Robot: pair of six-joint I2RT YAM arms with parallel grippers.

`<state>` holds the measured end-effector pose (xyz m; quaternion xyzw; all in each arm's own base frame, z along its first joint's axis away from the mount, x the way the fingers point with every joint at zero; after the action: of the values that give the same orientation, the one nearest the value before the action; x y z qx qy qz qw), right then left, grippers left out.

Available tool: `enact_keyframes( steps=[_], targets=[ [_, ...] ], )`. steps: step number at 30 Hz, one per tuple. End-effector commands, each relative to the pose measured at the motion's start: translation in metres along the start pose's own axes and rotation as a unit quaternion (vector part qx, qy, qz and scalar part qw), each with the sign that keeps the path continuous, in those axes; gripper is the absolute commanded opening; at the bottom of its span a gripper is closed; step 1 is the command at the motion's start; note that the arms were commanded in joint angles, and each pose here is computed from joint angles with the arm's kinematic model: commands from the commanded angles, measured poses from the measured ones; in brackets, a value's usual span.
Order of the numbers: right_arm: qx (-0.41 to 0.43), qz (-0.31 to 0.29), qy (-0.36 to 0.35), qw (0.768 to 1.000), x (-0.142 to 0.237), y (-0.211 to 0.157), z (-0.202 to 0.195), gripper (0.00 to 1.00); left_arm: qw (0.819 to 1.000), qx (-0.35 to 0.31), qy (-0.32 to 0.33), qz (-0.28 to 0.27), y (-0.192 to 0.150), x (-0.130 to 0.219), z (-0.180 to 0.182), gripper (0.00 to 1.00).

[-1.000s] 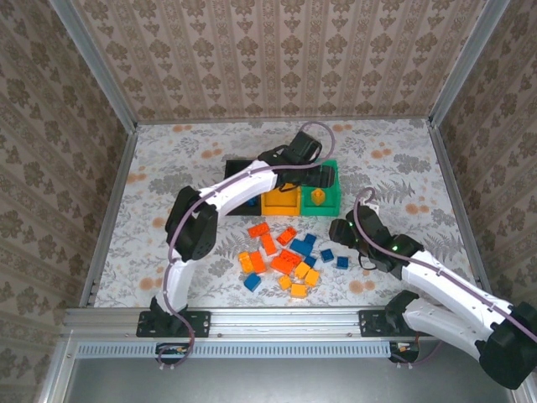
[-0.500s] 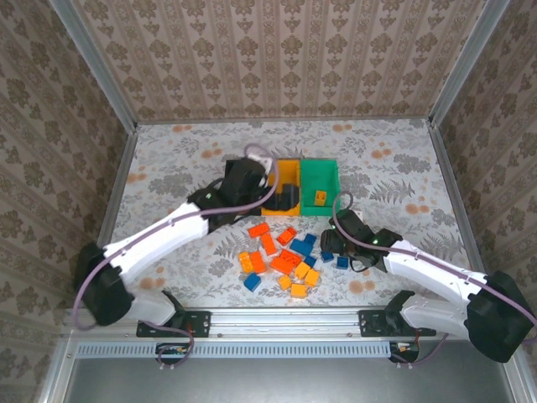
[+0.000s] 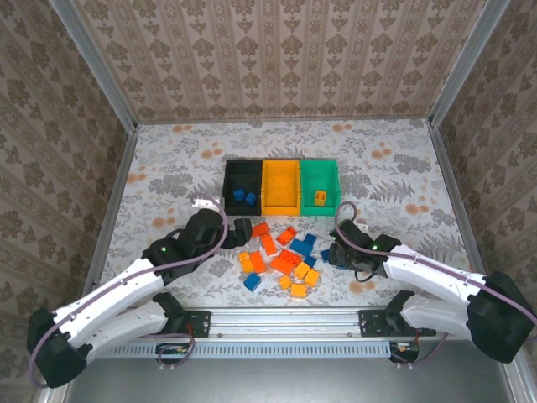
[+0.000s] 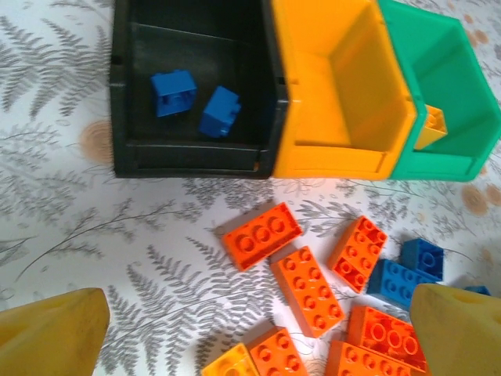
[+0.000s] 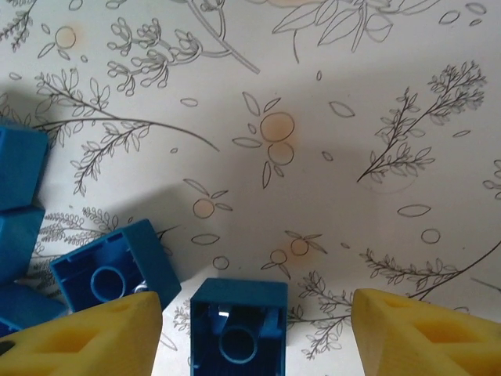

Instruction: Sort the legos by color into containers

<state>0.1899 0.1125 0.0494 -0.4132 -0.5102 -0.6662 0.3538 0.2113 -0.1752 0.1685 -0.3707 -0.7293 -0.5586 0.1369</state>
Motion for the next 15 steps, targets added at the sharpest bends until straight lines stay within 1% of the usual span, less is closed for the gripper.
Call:
enact_keyframes(
  steps=[1,4,12,15],
  targets=[
    [-0.001,0.020,-0.015,1.000,-0.003,-0.012,-0.006,0.65,0.999,0.026,0.034,-0.007,-0.005,0.002,0.020,1.00],
    [-0.001,0.026,-0.024,0.999,-0.008,-0.014,-0.007,0.61,0.999,0.031,0.042,-0.002,-0.008,0.002,0.026,1.00],
    [0.001,0.035,-0.034,0.999,-0.018,-0.018,-0.007,0.41,0.998,0.033,0.052,0.000,-0.008,0.002,0.033,1.00],
    [0.009,0.035,-0.031,0.999,-0.016,-0.015,-0.004,0.33,0.998,0.033,0.056,0.002,-0.009,0.003,0.036,1.00]
  ],
)
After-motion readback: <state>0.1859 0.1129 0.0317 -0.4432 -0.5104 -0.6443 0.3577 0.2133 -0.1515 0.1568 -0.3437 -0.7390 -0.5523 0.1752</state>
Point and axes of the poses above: each hand's point on the last joint's axis, 136 mm out from that joint toward the fingers, its own x axis back along the fingers, its own z axis along the line the jaws close on, y = z × x, the point moved 1 cm from there along x, back along the fingers, and after that the axes turned 2 degrees about -x, right-handed, at the moved point
